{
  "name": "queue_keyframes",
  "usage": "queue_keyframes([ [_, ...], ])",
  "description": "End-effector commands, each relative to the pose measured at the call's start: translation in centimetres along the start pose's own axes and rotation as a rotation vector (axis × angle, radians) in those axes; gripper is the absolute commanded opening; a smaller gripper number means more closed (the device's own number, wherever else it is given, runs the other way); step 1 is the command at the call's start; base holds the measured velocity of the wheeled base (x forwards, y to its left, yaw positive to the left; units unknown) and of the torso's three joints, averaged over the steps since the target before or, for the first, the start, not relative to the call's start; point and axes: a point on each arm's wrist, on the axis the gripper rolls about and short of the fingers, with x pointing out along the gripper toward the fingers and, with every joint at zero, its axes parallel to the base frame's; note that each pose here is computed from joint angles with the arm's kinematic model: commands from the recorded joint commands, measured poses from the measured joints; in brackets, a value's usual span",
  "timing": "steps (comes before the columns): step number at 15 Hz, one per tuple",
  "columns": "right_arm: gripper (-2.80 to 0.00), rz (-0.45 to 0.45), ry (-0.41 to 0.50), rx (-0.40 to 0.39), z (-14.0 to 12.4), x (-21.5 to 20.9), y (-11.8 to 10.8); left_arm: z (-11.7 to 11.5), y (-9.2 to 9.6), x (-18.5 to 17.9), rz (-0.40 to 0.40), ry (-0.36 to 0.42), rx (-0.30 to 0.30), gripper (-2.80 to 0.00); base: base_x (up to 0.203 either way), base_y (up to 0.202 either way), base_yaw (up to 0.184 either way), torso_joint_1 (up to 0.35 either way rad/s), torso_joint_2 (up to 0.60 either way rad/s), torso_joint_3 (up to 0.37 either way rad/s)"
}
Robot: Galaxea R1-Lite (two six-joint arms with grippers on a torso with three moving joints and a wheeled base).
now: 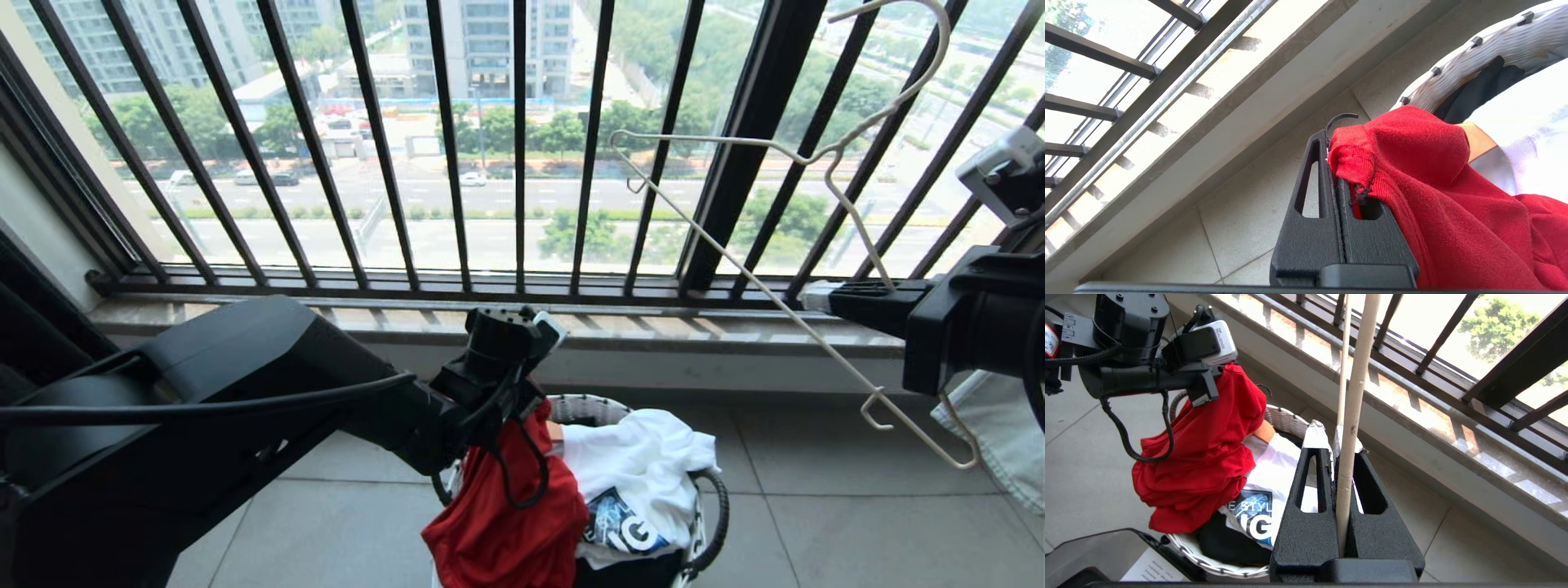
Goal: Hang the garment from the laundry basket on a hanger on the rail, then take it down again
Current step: Pick up clothes from the basket
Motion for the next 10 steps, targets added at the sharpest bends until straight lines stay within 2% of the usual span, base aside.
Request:
queue_keyframes([
  [1, -2.80, 0.002, 0.000, -0.002, 0.00, 0.01, 0.01, -0.15, -0.11, -0.01, 0.000, 0.004, 0.006, -2.80, 0.000, 0.000, 0.000, 0.006, 0.00, 0.207],
  [10, -2.80, 0.003, 0.007, -0.001, -0.15, 0.17, 0.00, -0.24, -0.02, -0.21, -0.003, 0.002, 0.009, -2.80, 0.000, 0.000, 0.000, 0.000, 0.00, 0.203],
])
